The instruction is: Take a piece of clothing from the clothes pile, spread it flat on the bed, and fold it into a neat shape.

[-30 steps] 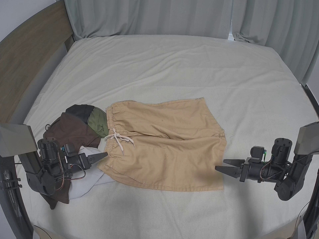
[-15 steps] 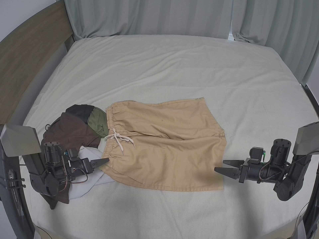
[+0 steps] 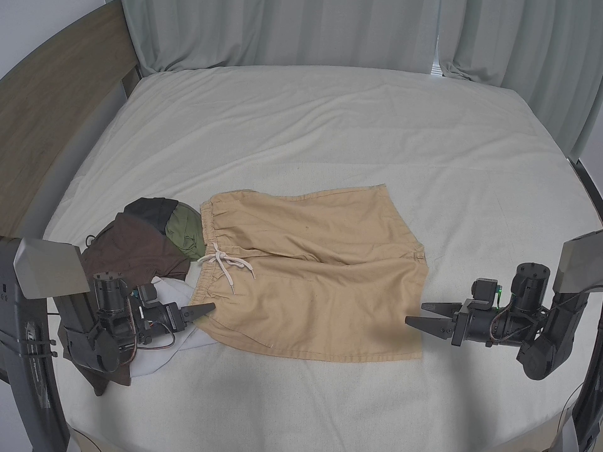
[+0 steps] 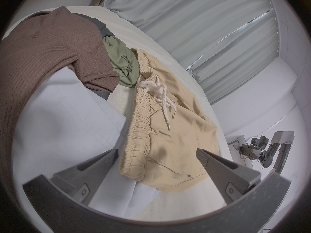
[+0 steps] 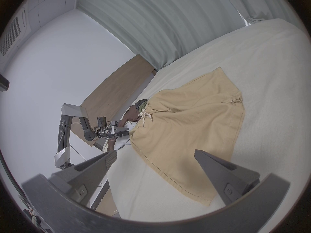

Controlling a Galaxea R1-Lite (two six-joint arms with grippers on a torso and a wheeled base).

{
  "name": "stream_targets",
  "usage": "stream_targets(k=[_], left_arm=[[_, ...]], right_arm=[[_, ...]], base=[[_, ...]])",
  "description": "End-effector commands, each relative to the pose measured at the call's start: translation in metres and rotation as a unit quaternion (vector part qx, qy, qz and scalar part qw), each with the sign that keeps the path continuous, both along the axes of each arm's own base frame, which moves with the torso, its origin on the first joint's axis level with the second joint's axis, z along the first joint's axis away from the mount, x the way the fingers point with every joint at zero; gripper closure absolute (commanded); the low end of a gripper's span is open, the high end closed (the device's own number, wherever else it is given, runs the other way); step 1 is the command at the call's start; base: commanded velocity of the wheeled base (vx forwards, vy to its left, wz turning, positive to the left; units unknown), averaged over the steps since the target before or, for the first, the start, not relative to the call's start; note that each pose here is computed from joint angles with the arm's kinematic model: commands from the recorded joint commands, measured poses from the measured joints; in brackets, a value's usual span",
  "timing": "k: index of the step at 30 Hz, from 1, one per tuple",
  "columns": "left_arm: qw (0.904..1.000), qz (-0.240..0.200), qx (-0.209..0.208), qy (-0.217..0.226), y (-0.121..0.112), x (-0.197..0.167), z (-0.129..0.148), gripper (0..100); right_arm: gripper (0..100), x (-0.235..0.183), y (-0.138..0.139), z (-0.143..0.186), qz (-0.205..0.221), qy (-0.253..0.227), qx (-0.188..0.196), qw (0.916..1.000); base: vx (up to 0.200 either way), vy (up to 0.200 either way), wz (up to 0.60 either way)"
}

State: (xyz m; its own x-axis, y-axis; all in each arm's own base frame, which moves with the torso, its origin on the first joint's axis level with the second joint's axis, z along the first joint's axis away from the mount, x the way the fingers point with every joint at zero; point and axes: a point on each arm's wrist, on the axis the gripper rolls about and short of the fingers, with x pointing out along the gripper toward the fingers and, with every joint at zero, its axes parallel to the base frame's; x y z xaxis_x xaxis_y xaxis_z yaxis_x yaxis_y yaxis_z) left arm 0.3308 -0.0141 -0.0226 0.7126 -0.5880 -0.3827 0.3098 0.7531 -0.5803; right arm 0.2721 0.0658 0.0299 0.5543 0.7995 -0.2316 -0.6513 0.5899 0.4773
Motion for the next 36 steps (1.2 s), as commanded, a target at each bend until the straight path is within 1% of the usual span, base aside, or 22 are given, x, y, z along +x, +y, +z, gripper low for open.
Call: stream_targets(k=[1, 4, 5, 10, 15, 18, 21, 23, 26, 28, 32, 36], left_arm=[[1.0000, -0.001, 0.000, 0.001, -0.001, 0.001, -0.002, 0], [1.0000, -0.001, 0.000, -0.001, -0.001, 0.002, -0.001, 0], [1.0000, 0.000, 0.000, -0.003, -0.001, 0.003, -0.001, 100], [1.0000, 0.001, 0.001, 0.000, -0.001, 0.002, -0.002, 100], [1.0000, 0.003, 0.002, 0.001, 0.000, 0.002, -0.004, 100], [1.0000, 0.001, 0.002, 0.000, -0.001, 0.002, -0.004, 100], [1.0000, 0.000, 0.002, -0.002, -0.001, 0.002, -0.003, 100], [1.0000, 0.001, 0.002, -0.005, -0.001, 0.002, -0.003, 100], [0.9999, 0.001, 0.002, -0.016, -0.001, 0.002, -0.003, 100], [0.9998, 0.000, 0.001, -0.022, -0.001, 0.003, -0.005, 100], [0.9997, -0.002, 0.000, -0.026, 0.000, 0.003, -0.006, 100], [0.9998, -0.003, -0.002, -0.017, -0.001, -0.001, -0.007, 100]], right_arm=[[0, 0.000, 0.000, 0.000, 0.000, 0.001, 0.000, 1.0000], [0, 0.000, 0.000, -0.001, 0.000, 0.002, 0.000, 1.0000], [0, 0.000, 0.000, -0.001, 0.000, 0.002, 0.000, 1.0000], [0, 0.000, 0.000, -0.005, 0.000, 0.008, -0.002, 1.0000], [0, 0.001, -0.001, -0.019, 0.004, 0.015, -0.020, 0.9997], [0, 0.002, -0.003, -0.028, 0.001, 0.027, -0.025, 0.9993], [0, 0.000, -0.007, -0.041, -0.005, 0.051, -0.031, 0.9982], [0, 0.000, -0.010, -0.050, -0.006, 0.060, -0.039, 0.9974], [0, -0.001, -0.014, -0.064, -0.002, 0.059, -0.060, 0.9965], [0, -0.001, -0.016, -0.071, -0.002, 0.063, -0.067, 0.9957], [0, -0.001, -0.019, -0.077, -0.007, 0.072, -0.069, 0.9950], [0, -0.001, -0.025, -0.080, -0.016, 0.079, -0.070, 0.9943]], base=[[0.000, 0.000, 0.00], [0.000, 0.000, 0.00], [0.000, 0.000, 0.00], [0.000, 0.000, 0.00], [0.000, 0.000, 0.00], [0.000, 0.000, 0.00], [0.000, 0.000, 0.00], [0.000, 0.000, 0.00], [0.000, 0.000, 0.00], [0.000, 0.000, 0.00], [0.000, 0.000, 0.00], [0.000, 0.000, 0.00]])
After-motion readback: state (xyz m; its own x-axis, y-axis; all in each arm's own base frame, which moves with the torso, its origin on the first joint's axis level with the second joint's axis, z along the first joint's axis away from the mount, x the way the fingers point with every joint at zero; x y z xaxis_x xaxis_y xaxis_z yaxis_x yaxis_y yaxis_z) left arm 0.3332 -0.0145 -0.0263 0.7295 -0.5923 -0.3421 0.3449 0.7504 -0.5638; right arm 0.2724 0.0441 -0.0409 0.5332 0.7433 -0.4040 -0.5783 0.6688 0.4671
